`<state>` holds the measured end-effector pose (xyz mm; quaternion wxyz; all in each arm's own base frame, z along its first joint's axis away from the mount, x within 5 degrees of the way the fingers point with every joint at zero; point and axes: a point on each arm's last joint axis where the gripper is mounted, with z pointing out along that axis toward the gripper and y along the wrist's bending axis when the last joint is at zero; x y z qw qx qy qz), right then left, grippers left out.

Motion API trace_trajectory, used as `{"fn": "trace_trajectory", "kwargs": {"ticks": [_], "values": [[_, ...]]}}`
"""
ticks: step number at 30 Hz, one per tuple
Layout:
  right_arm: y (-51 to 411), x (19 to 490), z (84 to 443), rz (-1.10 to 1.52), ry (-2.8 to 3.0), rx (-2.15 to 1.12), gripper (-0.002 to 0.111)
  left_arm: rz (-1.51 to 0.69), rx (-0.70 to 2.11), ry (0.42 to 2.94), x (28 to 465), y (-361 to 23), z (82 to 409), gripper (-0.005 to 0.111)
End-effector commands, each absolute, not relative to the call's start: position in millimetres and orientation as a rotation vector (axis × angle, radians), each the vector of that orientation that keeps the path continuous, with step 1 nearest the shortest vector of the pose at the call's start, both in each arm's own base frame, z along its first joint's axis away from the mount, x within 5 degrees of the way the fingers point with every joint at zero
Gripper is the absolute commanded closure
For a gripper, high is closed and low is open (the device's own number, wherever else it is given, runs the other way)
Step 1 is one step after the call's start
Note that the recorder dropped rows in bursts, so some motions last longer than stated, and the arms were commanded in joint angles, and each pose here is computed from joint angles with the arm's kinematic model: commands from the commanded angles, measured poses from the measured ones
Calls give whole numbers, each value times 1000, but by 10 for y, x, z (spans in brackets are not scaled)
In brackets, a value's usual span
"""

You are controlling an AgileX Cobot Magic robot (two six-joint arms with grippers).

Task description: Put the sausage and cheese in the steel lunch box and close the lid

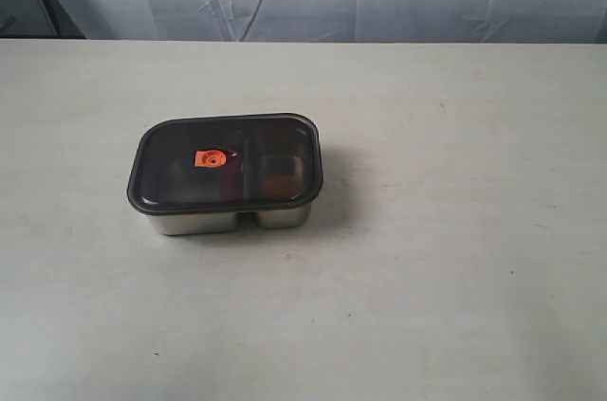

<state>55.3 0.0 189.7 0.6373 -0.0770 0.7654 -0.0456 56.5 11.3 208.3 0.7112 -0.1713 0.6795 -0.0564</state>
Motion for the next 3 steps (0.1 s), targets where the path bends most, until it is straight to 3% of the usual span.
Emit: {"fn": "trace_trajectory", "kwargs": {"ticks": [1,3], "values": [[-9,548,1874,-121,1761,-179,109,-119,-373,1502,560,112,2077,107],[-9,547,1872,-115,1764,-171,109,-119,-373,1502,560,112,2077,107]]}}
